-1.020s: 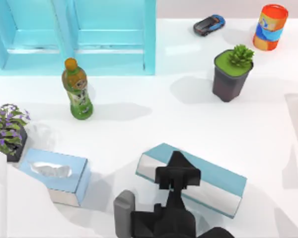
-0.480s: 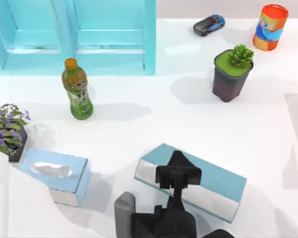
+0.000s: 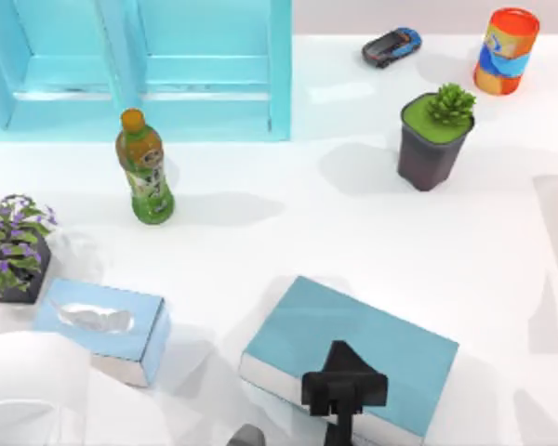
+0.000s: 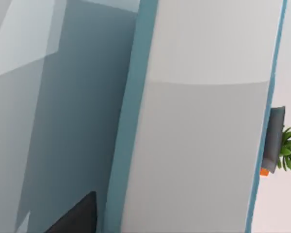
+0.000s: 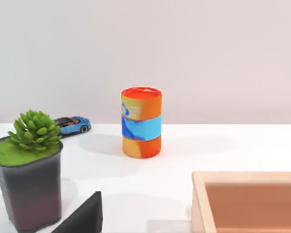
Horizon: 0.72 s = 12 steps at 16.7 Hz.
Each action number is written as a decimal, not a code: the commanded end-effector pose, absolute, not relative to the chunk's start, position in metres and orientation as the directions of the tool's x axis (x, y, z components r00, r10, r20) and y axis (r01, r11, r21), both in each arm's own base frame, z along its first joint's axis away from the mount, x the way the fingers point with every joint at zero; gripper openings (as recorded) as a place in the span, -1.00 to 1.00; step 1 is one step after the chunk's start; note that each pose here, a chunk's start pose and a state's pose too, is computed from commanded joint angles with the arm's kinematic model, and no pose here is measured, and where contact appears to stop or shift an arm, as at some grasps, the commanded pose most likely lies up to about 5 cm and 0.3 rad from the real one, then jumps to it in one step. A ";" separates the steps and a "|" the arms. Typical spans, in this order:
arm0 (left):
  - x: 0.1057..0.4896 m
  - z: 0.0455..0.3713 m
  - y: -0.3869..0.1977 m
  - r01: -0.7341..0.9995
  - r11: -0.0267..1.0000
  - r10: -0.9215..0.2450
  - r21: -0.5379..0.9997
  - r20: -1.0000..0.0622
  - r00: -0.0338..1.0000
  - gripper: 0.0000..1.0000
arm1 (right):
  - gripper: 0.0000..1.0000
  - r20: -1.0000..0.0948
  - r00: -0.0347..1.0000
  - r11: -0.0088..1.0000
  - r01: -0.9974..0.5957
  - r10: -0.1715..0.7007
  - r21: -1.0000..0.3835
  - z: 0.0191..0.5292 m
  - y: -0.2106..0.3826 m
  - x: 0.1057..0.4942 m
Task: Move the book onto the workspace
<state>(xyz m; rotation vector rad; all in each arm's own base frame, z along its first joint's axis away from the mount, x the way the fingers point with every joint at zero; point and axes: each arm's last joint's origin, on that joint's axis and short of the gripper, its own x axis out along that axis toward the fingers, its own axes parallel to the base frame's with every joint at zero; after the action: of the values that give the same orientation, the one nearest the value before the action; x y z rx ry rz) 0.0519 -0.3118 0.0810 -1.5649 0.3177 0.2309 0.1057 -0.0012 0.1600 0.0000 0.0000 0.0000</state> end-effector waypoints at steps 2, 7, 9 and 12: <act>0.036 0.079 -0.312 -0.351 0.001 -0.046 -0.936 -0.351 0.935 1.00 | 1.00 0.000 1.000 1.000 0.000 0.000 0.000 0.160 -0.001 0.106; -0.005 0.084 -0.306 -0.334 0.025 -0.034 -0.942 -0.335 0.942 1.00 | 1.00 0.000 1.000 1.000 0.000 0.000 0.000 0.160 -0.001 0.106; -0.020 0.090 -0.304 -0.316 0.032 -0.040 -0.948 -0.317 0.948 1.00 | 1.00 0.000 1.000 1.000 0.000 0.000 0.000 0.160 -0.001 0.106; -0.040 0.100 -0.300 -0.287 0.033 -0.057 -0.957 -0.289 0.956 1.00 | 1.00 0.000 1.000 1.000 0.000 0.000 0.000 0.160 -0.001 0.106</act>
<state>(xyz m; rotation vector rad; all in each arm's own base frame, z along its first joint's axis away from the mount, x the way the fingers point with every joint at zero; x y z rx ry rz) -0.0398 -0.2996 0.1001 -1.5334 0.2766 0.1805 0.1057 -0.0012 0.1600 0.0000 0.0000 0.0000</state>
